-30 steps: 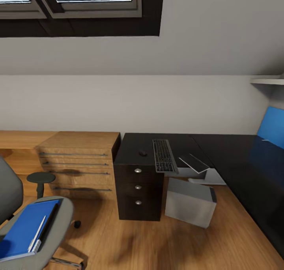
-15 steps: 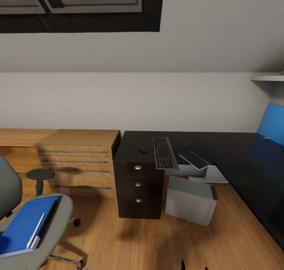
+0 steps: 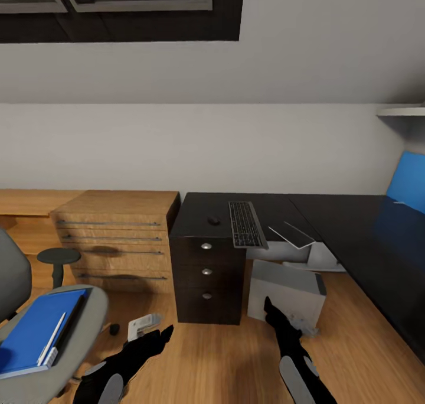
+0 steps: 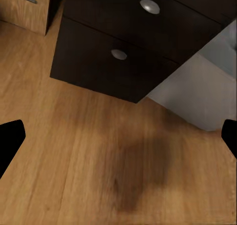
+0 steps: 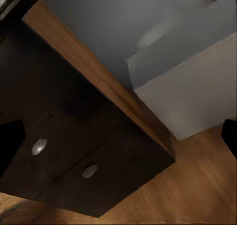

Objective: In the bedroom, organize the workspace by keeping the computer under the desk, ensuring the monitor is on the desk, placing the keyboard on the desk next to the monitor, placing the mouse on the desk next to the keyboard, moving the folder from the swivel chair onto the desk next to the mouse, stacking the notebook on top of the folder with the pen on top of the notebook, and positioning the swivel chair next to the desk.

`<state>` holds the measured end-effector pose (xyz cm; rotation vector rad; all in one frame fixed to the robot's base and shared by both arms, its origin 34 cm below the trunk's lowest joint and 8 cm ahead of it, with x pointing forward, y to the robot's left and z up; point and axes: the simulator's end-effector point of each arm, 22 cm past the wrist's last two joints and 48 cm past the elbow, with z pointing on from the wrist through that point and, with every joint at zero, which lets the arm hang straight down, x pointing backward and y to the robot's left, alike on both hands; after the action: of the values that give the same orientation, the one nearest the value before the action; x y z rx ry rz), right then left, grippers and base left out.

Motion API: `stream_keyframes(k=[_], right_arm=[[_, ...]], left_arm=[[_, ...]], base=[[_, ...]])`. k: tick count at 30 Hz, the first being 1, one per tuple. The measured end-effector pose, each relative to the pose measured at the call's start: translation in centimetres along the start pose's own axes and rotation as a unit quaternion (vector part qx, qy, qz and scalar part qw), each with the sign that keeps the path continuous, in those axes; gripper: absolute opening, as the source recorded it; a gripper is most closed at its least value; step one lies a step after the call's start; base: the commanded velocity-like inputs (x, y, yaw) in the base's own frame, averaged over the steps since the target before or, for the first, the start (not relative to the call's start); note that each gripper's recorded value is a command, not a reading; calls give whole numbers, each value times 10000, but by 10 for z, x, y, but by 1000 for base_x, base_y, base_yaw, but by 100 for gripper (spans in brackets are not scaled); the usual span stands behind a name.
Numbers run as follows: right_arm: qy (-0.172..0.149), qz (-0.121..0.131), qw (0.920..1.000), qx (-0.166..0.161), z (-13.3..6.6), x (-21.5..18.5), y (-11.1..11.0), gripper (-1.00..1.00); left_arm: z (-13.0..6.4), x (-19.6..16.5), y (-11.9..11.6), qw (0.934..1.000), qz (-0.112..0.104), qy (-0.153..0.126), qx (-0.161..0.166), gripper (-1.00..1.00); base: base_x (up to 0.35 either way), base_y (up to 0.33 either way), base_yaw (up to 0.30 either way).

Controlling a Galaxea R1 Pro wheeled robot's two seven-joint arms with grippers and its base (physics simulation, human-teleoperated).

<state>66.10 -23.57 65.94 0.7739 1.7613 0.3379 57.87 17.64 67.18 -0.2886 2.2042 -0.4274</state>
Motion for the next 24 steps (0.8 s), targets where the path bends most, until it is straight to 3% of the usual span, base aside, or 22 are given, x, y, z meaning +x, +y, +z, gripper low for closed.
stream_keyframes(k=[4, 8, 12, 13, 16, 24], right_arm=[[117, 821, 9957, -414, 0, -23, 39, 100], [99, 1528, 9839, -920, -6, -62, 68, 100], [113, 1617, 9795, -1196, -9, -67, 76, 100], [126, 1602, 9691, -1874, -22, -79, 109, 100], [129, 1587, 9646, -2102, -28, -82, 118, 100], [278, 1548, 9678, -1967, -22, -65, 106, 100]], left_arm=[[-6, -12, -12, 9997, -25, -142, 189, 100], [-6, -14, -10, 9995, -64, -212, 225, 100], [-1, -6, -3, 9996, -71, -192, 191, 100], [10, 24, 8, 9999, -96, 118, 62, 100], [17, 46, 5, 9994, -37, 344, 83, 100], [18, 55, -3, 9989, 60, 429, 164, 100]], base=[[0, 0, 0], [0, 0, 0], [0, 0, 0], [0, 0, 0], [0, 0, 0], [99, 0, 0]])
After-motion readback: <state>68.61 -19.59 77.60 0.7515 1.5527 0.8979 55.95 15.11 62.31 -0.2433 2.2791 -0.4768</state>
